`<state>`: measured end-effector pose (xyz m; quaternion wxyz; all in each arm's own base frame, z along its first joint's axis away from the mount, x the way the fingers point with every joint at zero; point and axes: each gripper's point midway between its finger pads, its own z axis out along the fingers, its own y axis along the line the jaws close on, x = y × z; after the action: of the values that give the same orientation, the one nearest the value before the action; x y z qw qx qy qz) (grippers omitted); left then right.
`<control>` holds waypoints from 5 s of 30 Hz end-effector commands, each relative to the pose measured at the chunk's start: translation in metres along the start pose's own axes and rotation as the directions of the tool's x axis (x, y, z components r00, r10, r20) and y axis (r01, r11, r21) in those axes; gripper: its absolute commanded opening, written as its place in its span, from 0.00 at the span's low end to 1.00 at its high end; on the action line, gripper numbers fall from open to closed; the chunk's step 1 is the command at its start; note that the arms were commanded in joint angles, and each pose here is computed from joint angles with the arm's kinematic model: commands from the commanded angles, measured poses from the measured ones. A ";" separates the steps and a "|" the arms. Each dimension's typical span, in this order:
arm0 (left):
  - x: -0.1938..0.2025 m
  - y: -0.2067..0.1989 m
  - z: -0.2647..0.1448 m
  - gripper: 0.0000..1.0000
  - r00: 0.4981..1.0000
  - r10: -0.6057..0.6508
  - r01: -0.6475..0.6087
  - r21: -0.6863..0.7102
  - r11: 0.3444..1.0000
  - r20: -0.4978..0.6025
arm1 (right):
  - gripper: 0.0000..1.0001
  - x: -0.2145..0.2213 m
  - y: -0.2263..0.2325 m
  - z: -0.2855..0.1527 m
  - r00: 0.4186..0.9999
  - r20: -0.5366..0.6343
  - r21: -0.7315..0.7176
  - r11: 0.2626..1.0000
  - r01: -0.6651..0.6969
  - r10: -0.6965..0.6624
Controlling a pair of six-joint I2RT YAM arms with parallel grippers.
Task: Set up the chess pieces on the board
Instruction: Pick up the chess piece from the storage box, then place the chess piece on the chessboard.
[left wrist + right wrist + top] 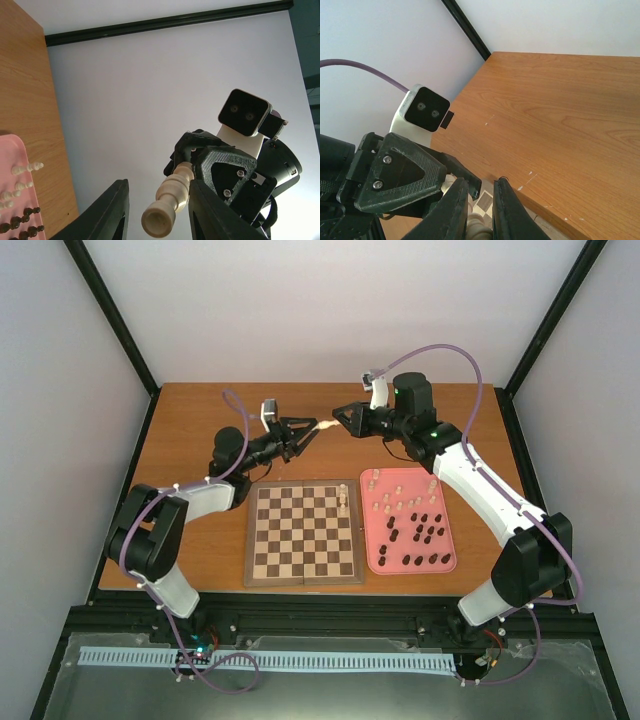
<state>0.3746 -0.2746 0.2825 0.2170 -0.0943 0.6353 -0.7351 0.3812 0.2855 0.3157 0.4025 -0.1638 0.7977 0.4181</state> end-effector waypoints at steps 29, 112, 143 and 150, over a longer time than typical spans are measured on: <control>0.003 -0.032 0.002 0.33 0.997 0.078 -0.077 0.042 0.996 -0.009 | 0.13 -0.011 0.010 -0.006 0.999 0.030 -0.003 0.999 0.034 -0.034; -0.076 0.051 -0.055 0.01 0.786 0.616 -0.483 -0.677 0.555 -0.055 | 0.14 0.243 -0.077 -0.001 0.808 -0.586 0.628 0.594 0.503 -0.064; -0.077 0.058 -0.054 0.01 0.792 0.608 -0.482 -0.677 0.556 -0.065 | 0.15 0.249 -0.075 0.025 0.782 -0.618 0.585 0.616 0.527 -0.081; -0.078 0.060 -0.054 0.01 0.794 0.605 -0.480 -0.678 0.556 -0.066 | 0.18 0.254 -0.076 0.026 0.768 -0.636 0.574 0.621 0.534 -0.072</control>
<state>0.4238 -0.1964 0.2077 0.4190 -0.0417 0.8413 -0.3390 0.2815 0.2725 0.0706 0.2527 -0.2366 0.9345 -0.0824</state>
